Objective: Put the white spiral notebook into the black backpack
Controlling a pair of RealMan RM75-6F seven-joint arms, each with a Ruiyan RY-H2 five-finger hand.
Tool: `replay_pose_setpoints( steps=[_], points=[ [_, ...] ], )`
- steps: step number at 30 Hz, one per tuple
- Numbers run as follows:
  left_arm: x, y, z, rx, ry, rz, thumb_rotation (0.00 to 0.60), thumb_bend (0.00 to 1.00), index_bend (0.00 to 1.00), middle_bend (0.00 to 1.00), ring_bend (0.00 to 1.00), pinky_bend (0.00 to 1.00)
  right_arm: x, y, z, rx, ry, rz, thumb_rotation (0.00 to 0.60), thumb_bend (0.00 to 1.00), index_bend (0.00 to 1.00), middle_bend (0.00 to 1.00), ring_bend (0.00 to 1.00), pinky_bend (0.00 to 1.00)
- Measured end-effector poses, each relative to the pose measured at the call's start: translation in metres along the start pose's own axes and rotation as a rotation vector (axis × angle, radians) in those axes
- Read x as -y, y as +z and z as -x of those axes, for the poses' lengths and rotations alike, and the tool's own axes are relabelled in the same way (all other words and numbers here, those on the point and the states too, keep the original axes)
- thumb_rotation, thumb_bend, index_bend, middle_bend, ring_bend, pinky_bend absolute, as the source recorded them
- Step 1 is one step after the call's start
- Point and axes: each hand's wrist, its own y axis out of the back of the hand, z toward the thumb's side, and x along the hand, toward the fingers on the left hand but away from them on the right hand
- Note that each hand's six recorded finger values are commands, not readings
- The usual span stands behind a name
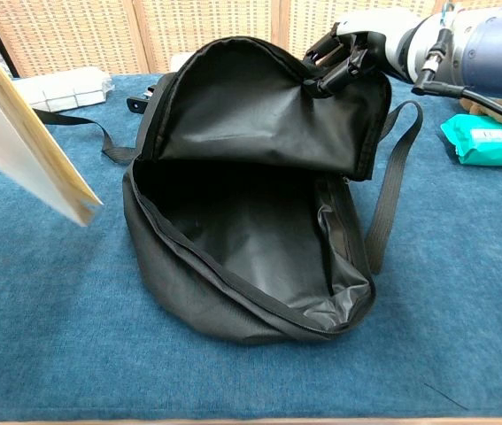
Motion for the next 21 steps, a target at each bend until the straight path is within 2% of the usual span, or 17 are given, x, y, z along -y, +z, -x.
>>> replay_pose_setpoints(
  steps=[5, 13, 17, 21],
  points=[
    [0.004, 0.027, -0.023, 0.051, 0.064, 0.088, 0.6, 0.65, 0.86, 0.62, 0.46, 0.52, 0.0, 0.003, 0.0, 0.002, 0.007, -0.004, 0.6, 0.57, 0.57, 0.53, 0.42, 0.63],
    [0.011, 0.073, -0.069, 0.162, 0.186, 0.164, 0.6, 0.65, 0.87, 0.63, 0.47, 0.52, 0.0, -0.001, -0.001, 0.019, 0.034, -0.005, 0.6, 0.57, 0.57, 0.53, 0.42, 0.63],
    [0.025, 0.095, -0.088, 0.219, 0.272, 0.203, 0.6, 0.64, 0.87, 0.63, 0.47, 0.52, -0.002, -0.003, -0.001, 0.026, 0.054, -0.008, 0.6, 0.57, 0.57, 0.53, 0.42, 0.63],
    [0.047, 0.112, -0.097, 0.265, 0.305, 0.215, 0.6, 0.64, 0.87, 0.63, 0.47, 0.52, -0.003, -0.006, -0.001, 0.034, 0.071, -0.006, 0.6, 0.57, 0.57, 0.53, 0.42, 0.63]
  ],
)
